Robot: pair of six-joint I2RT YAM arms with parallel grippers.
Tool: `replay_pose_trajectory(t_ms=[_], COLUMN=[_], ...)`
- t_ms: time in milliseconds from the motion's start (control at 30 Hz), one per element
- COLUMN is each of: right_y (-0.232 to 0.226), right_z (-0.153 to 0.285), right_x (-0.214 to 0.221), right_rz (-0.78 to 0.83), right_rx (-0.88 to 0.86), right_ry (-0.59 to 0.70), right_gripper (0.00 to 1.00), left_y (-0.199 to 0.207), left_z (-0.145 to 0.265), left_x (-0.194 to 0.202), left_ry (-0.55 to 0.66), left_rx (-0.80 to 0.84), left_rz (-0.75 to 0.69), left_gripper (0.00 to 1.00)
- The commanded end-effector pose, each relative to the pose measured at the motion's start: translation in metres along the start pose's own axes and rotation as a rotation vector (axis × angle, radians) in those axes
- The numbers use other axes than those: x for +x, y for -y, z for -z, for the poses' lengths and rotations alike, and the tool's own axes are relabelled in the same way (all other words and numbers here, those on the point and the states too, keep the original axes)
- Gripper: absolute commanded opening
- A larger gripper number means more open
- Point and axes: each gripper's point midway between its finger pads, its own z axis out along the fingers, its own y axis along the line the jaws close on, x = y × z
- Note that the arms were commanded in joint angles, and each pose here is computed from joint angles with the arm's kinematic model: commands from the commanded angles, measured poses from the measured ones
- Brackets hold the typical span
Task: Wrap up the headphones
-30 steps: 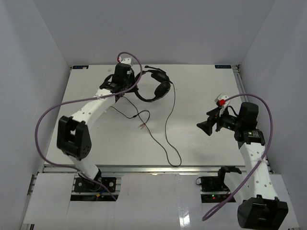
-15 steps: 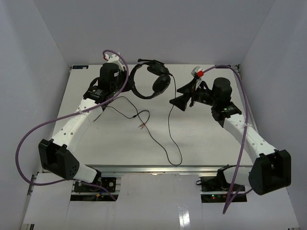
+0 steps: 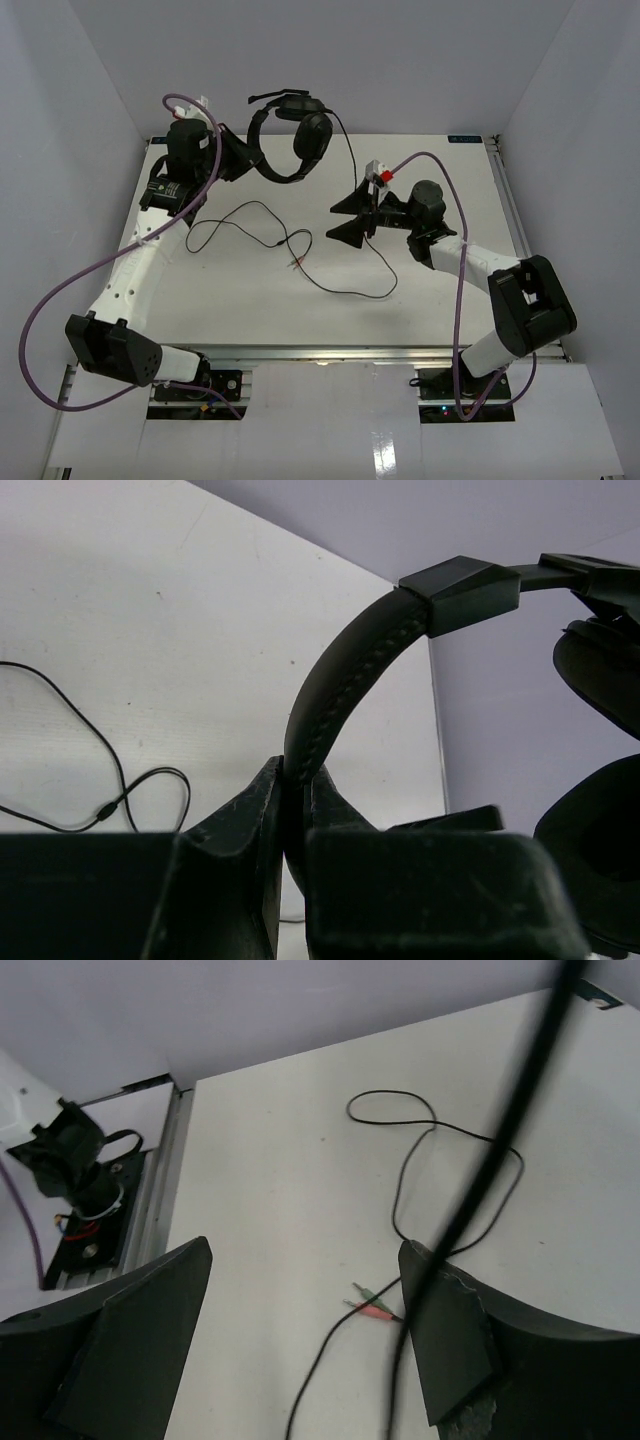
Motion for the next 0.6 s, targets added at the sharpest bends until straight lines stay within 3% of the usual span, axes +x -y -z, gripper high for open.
replay_pose_trajectory(t_ms=[0, 200, 467, 567], right_y=[-0.046, -0.099, -0.099, -0.093], right_z=[-0.005, 0.001, 0.008, 0.011], right_x=[0.000, 0.028, 0.065, 0.069], right_rz=[0.107, 0.140, 0.281, 0.310], right_rx=[-0.202, -0.350, -0.255, -0.199], right_ry=[0.030, -0.065, -0.317, -0.403], right_gripper=[0.77, 0.55, 0.29, 0.17], left_y=[0.048, 0.040, 0.003, -0.017], left_z=[0.035, 0.039, 0.036, 0.018], left_x=[-0.044, -0.089, -0.152, -0.160], left_ry=[0.105, 0.228, 0.474, 0.510], left_rx=[0.156, 0.097, -0.068, -0.151], left_rz=[0.053, 0.053, 0.130, 0.121], left_gripper=[0.00, 0.00, 0.00, 0.00])
